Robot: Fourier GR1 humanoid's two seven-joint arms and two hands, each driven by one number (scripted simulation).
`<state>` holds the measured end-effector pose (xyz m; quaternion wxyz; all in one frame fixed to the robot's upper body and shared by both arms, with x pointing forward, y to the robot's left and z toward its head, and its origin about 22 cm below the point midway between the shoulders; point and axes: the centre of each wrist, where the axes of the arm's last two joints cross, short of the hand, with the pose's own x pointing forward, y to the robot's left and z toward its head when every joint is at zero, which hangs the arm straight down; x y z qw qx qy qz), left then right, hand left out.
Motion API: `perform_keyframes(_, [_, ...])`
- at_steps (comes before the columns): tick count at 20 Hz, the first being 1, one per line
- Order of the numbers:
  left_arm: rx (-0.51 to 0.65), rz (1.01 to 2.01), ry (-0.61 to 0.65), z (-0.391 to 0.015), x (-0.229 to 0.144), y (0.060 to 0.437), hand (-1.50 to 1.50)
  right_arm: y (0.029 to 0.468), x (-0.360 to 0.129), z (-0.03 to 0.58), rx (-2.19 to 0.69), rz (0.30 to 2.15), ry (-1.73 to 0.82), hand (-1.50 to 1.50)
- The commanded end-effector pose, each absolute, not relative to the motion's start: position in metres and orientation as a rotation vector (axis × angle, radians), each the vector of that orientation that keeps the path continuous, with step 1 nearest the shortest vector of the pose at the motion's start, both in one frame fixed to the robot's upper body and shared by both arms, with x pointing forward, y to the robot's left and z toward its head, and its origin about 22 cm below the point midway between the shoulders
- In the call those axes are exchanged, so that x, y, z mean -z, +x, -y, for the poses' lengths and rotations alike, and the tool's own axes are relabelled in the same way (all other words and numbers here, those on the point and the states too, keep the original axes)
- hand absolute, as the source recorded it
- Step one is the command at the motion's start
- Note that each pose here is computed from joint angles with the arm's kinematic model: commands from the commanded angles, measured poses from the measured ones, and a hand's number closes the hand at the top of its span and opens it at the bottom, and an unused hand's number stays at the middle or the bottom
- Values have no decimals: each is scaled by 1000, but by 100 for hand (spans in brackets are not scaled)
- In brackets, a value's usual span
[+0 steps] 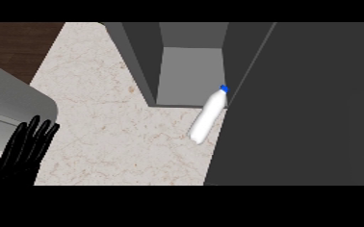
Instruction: Pick up the bottled water, place it into the cabinet and close the cabinet
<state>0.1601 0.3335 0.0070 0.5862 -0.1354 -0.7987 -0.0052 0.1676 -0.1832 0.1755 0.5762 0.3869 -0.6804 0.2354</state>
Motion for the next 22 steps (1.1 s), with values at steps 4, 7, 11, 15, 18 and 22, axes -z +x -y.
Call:
perform_keyframes(4, [42, 1864, -312, -350, -25, 159, -150, 153, -204, 122, -677, 1746, 815, 150])
perform_keyframes(7, [52, 1842, -338, -345, -31, 147, -150, 154, -208, 78, -668, 1721, 812, 150])
perform_keyframes(11, [48, 1871, -356, -346, -45, 152, -150, 159, -200, 26, -629, 1727, 758, 150])
perform_keyframes(15, [58, 1868, -339, -357, -65, 154, -150, 176, -213, 2, -515, 1696, 744, 150])
perform_keyframes(18, [51, 1871, -370, -351, -71, 146, -150, 186, -211, -14, -447, 1669, 732, 150])
perform_keyframes(22, [31, 1882, -344, -359, -76, 142, -150, 216, -216, -27, -451, 1638, 780, 150])
